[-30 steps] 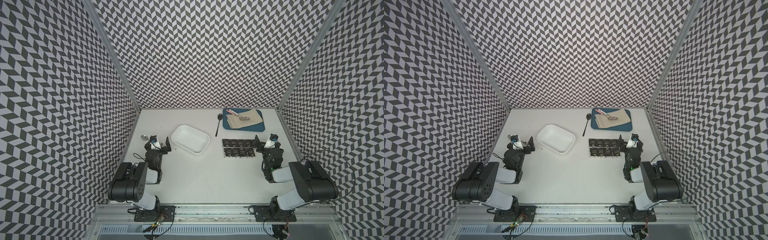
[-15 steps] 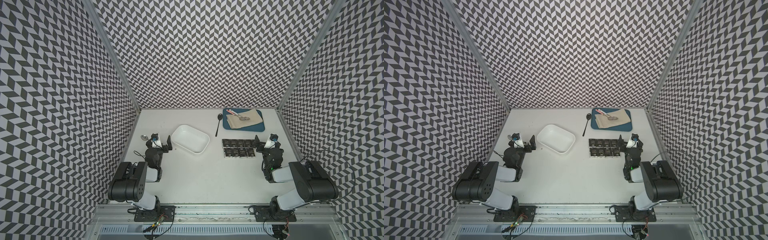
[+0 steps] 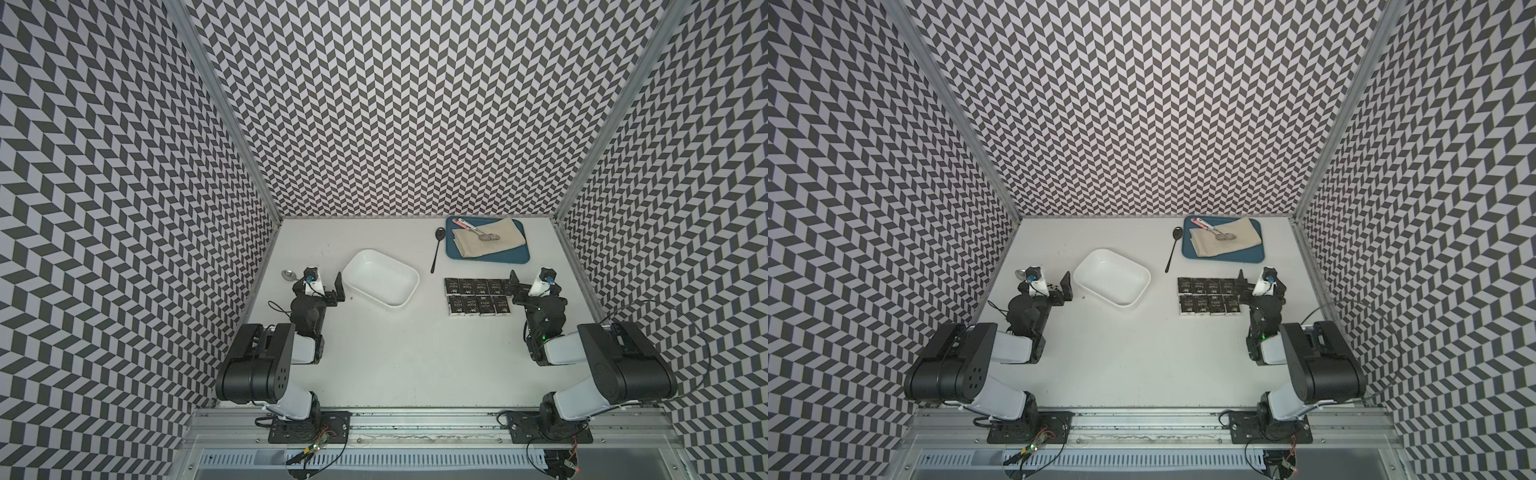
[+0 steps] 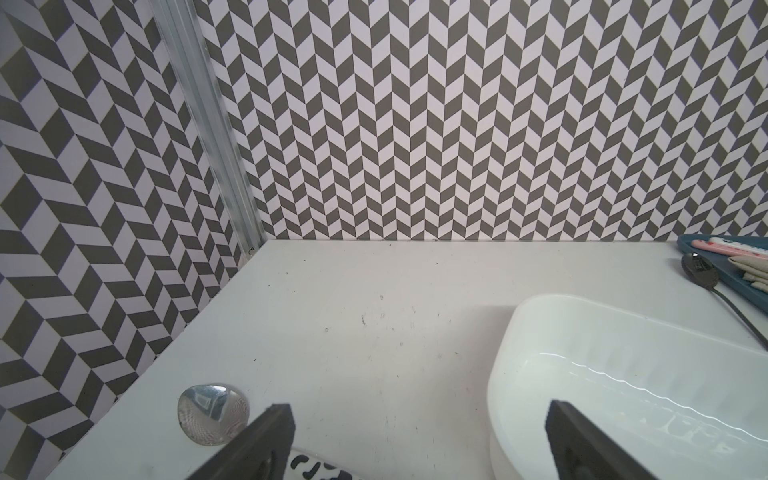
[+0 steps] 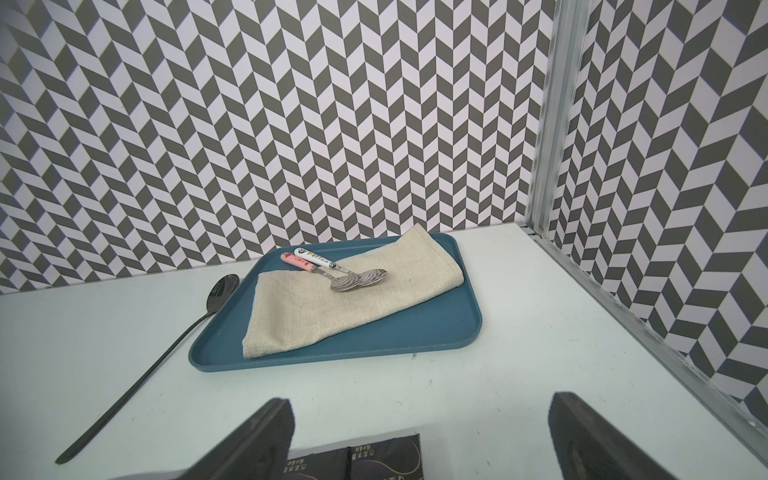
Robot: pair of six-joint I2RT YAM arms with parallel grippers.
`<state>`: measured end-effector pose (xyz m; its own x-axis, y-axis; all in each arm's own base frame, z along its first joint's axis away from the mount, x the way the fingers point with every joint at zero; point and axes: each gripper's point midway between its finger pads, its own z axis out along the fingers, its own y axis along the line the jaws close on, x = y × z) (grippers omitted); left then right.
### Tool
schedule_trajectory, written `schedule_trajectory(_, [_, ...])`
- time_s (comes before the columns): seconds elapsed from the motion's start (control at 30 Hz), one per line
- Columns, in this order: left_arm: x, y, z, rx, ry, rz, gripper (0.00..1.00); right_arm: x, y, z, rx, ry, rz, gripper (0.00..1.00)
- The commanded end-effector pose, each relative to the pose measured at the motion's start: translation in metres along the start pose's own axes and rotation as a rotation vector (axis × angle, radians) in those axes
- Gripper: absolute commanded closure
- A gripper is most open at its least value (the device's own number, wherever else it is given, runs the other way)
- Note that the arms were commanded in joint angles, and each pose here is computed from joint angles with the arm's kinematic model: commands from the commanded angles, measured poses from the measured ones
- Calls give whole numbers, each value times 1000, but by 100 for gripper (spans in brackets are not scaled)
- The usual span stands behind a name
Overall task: Take the pocket tissues out of the storage box
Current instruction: Reset both arms
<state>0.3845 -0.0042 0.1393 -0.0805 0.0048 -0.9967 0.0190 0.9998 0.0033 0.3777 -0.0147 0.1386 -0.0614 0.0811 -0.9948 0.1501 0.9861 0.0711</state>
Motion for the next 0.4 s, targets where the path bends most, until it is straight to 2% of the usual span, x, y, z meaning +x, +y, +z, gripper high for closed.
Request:
schedule_trajectory(0.0, [-4,-2,3,12,-9,7,1,-17,0,0,6,-59,5,1])
schedule_trajectory(0.37, [-4,-2,3,11,-10,7,1,-16,1,1,9,-56,1,1])
